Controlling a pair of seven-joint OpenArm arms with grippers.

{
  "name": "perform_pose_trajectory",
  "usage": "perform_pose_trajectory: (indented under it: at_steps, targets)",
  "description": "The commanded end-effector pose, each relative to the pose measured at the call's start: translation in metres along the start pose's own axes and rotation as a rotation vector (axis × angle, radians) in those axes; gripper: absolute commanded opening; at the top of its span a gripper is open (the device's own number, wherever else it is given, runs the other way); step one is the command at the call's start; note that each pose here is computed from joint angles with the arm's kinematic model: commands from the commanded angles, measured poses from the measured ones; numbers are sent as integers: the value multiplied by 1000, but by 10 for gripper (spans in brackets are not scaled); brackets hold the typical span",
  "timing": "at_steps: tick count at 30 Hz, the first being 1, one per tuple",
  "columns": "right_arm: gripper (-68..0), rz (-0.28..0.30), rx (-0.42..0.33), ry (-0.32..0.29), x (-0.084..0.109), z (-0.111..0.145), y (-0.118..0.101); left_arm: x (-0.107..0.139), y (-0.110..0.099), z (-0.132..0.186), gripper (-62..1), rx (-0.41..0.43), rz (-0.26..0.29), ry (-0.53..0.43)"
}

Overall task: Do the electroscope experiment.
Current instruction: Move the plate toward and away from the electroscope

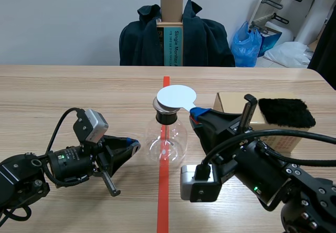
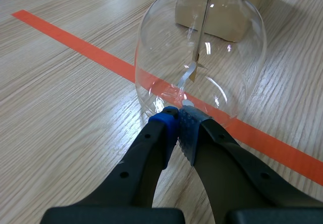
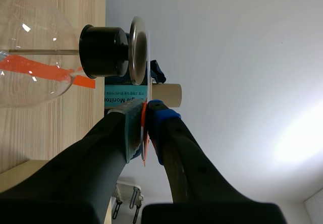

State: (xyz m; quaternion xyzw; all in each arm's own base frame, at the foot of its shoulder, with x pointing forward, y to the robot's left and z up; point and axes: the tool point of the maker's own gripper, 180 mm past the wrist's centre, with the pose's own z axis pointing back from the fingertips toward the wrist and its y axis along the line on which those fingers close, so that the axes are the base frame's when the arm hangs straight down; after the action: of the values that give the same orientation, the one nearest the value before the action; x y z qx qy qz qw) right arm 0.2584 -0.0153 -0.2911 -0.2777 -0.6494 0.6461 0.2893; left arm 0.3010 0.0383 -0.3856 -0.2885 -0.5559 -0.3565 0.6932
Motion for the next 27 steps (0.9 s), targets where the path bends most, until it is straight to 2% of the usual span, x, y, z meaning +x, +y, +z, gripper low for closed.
perform_pose_trajectory:
  at_steps: [1,7,10,14,27]
  targets:
    - [-667,31,-42,-3,-5,-3,-16,12,2,-5,-579,0,-9,-40]
    - [-667,31,-42,-1,-6,-3,-16,12,2,-5,-579,0,-9,-40]
    - [-667,31,-43,23,-10,-3,-16,12,2,-5,-579,0,-9,-40]
    - [-667,29,-44,83,-21,-2,-16,12,2,-5,-579,0,-9,-40]
    - [-667,23,-47,337,-65,8,-17,12,2,-5,-579,0,-9,-41]
